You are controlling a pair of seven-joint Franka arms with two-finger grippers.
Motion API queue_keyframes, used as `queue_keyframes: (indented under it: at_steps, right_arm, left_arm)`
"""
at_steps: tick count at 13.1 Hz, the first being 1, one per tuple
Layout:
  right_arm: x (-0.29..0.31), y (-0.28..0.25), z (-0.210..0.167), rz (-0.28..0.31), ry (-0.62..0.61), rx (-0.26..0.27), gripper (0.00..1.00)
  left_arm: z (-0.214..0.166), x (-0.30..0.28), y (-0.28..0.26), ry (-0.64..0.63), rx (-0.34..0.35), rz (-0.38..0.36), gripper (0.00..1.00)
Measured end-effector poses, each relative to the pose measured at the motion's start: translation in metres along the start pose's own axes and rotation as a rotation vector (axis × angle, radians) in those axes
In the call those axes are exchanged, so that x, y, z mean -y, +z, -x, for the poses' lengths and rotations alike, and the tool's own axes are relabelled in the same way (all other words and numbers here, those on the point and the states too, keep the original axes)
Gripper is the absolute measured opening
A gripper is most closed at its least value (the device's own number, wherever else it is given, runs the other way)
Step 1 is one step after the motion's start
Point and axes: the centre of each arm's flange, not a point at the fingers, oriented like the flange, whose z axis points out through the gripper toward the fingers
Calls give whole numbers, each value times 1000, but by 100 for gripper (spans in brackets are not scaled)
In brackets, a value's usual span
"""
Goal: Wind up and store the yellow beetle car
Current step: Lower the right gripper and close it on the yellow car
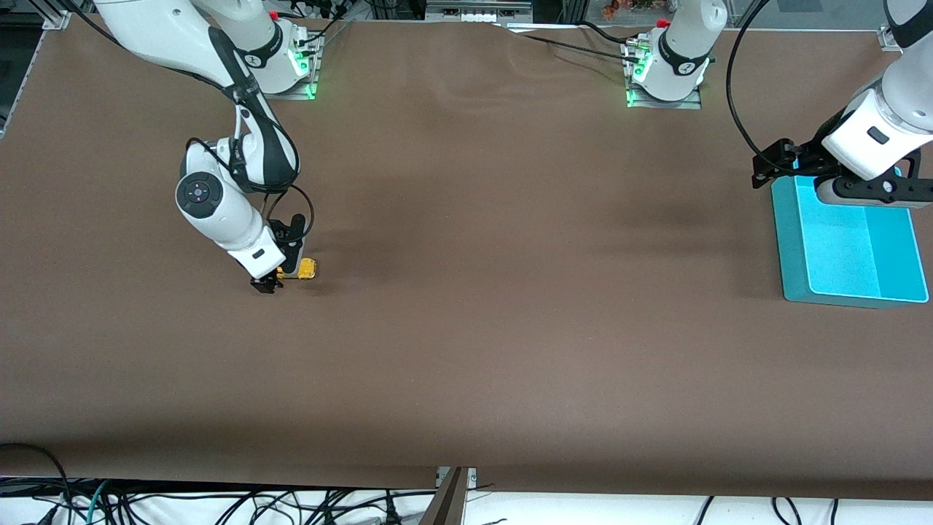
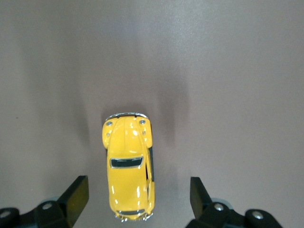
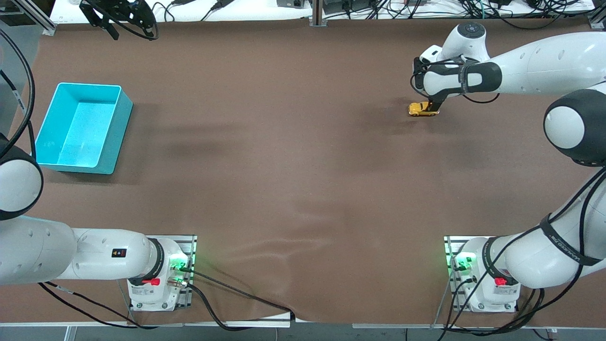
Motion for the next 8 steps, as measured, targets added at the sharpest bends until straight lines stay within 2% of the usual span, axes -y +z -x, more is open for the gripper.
queue_keyframes:
  at_steps: [2, 4, 5, 6, 8]
  right_arm:
    - [3, 9, 1, 19, -24, -4, 93]
    - [5, 16, 1, 26, -50, -5, 76]
    - [5, 17, 1, 28, -57, -5, 76]
    - [5, 17, 1, 28, -63, -5, 67]
    - [4, 13, 1, 32, -70, -6, 44]
  left_arm:
    - [0, 0, 0, 0, 0, 0, 100]
    - [0, 0, 0, 0, 0, 0, 100]
    - [0, 0, 0, 0, 0, 0, 100]
    - [0, 0, 0, 0, 0, 0, 100]
    - [0, 0, 0, 0, 0, 0, 100]
